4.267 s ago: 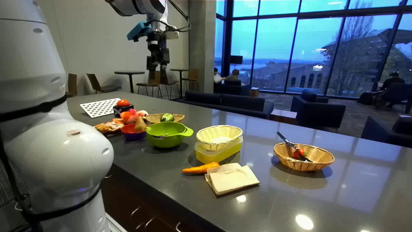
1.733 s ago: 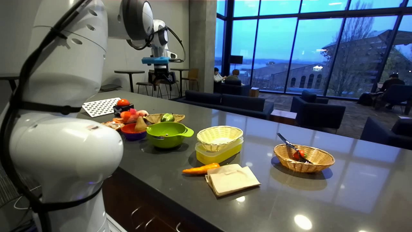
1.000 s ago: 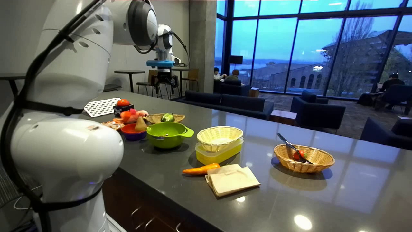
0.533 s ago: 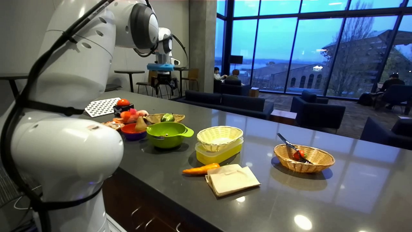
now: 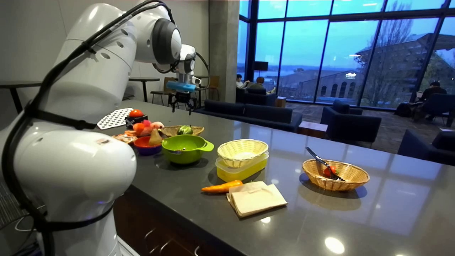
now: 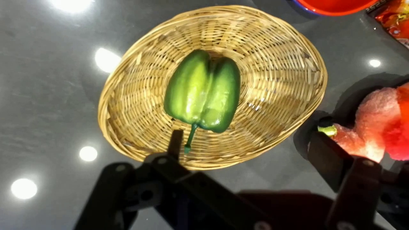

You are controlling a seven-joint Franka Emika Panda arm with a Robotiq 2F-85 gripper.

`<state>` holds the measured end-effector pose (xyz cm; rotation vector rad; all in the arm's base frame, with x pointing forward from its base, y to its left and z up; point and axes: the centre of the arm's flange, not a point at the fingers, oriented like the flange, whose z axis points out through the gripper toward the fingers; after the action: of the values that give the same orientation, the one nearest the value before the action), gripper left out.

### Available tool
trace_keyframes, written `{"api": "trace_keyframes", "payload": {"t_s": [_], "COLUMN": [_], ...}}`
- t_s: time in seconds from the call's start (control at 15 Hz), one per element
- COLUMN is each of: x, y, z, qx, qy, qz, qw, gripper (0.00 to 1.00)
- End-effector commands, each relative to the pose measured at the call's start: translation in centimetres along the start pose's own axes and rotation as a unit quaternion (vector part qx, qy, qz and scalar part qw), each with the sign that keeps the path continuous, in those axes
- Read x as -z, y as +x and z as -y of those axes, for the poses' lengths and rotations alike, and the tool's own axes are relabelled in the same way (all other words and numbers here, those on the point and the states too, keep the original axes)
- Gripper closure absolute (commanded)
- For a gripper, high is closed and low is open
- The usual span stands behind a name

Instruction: Remove the green pepper from the basket on the left and put it in the white basket on the right

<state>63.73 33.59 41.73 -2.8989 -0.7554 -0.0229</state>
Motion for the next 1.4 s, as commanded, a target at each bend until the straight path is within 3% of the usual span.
{"api": "trace_keyframes", "payload": {"t_s": [0.0, 0.13, 0.67, 1.33], "x": [-0.7, -1.3, -3.6, -7.5], "y": [-0.5, -0.5, -1.0, -0.3], "z": [-0.2, -0.1, -1.7, -3.9], "qx": [-0.014, -0.014, -0.068, -0.076], "qy": [0.028, 0.043, 0.039, 0.074], "qz": [0.012, 0.015, 0.044, 0.049], "qw": [0.9994, 0.9989, 0.9959, 0.9931], "gripper": [0.00, 0.00, 0.00, 0.00]}}
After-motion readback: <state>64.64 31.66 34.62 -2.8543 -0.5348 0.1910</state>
